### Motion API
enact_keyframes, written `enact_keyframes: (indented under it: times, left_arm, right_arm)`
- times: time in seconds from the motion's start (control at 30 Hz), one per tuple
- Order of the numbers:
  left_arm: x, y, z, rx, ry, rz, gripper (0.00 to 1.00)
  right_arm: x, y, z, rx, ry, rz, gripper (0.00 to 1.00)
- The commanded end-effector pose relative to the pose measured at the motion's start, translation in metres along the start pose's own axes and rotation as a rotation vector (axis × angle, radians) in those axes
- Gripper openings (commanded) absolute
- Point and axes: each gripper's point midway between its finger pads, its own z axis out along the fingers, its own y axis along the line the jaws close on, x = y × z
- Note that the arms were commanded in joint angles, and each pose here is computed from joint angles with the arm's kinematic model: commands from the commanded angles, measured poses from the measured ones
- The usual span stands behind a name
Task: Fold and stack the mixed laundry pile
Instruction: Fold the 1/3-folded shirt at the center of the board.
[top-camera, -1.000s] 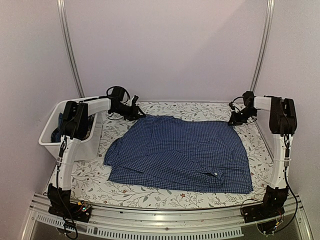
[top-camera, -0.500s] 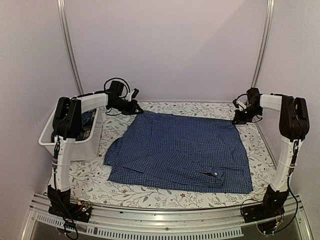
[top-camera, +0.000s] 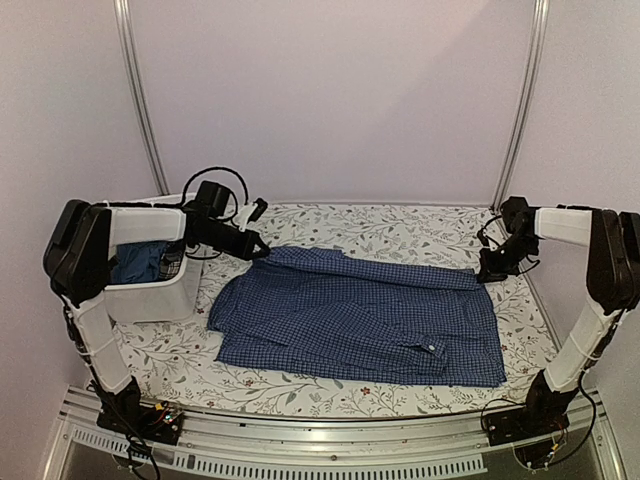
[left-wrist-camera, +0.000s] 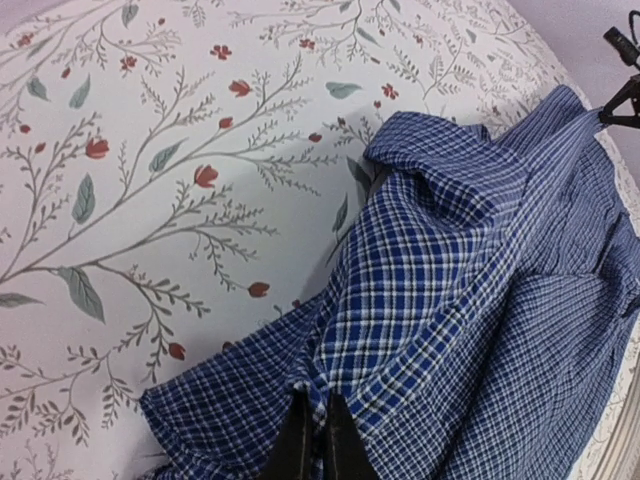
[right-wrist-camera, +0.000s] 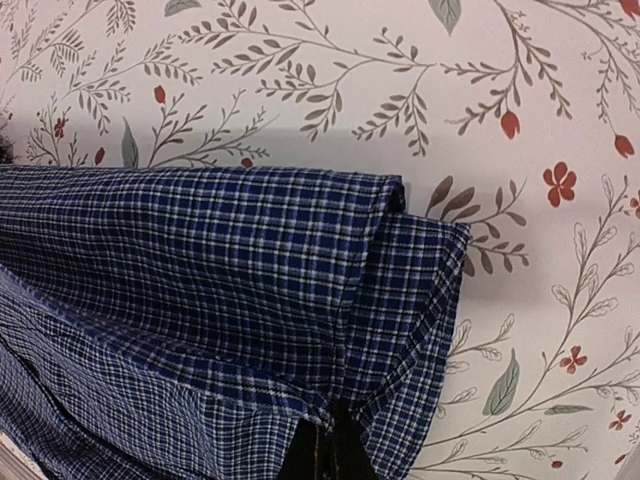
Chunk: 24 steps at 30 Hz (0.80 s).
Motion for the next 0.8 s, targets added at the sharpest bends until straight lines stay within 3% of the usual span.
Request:
enact_keyframes:
  times: [0.0,0.13,0.3,0.4,0.5,0.57,0.63,0.77]
  left_arm:
    - [0.014,-0.001,-0.016,-0.069,-0.015,0.069,0.00]
    - [0.035,-0.014,-0.027,-0.080,0.004,0.096,0.00]
    - [0.038,-0.021,-0.045,-0.115,-0.019,0.114,0.00]
    - [0.049,-0.020,-0.043,-0.137,0.028,0.141,0.00]
    - [0.071,-0.018,-0.033,-0.181,0.122,0.197,0.04]
    - [0.084,-0.016,-0.028,-0.212,0.179,0.225,0.14]
    - [0.089,-0.006,-0.030,-0.273,0.199,0.220,0.35]
    - [0.074,-0.004,-0.043,-0.275,0.143,0.164,0.58]
  right_arm:
    - [0.025,-0.012,-0.017,0.098,0.025,0.070,0.00]
    - [0.045,-0.016,-0.020,0.126,0.047,0.119,0.00]
    - [0.035,-0.016,-0.042,0.155,0.002,0.121,0.00]
    - [0.035,-0.017,-0.043,0.161,0.020,0.118,0.00]
    - [0.039,-0.017,-0.033,0.150,0.076,0.126,0.00]
    - [0.041,-0.018,-0.027,0.148,0.122,0.136,0.01]
    - [0.040,-0.018,-0.028,0.152,0.138,0.145,0.14]
    - [0.030,-0.004,-0.043,0.089,0.125,0.158,0.49]
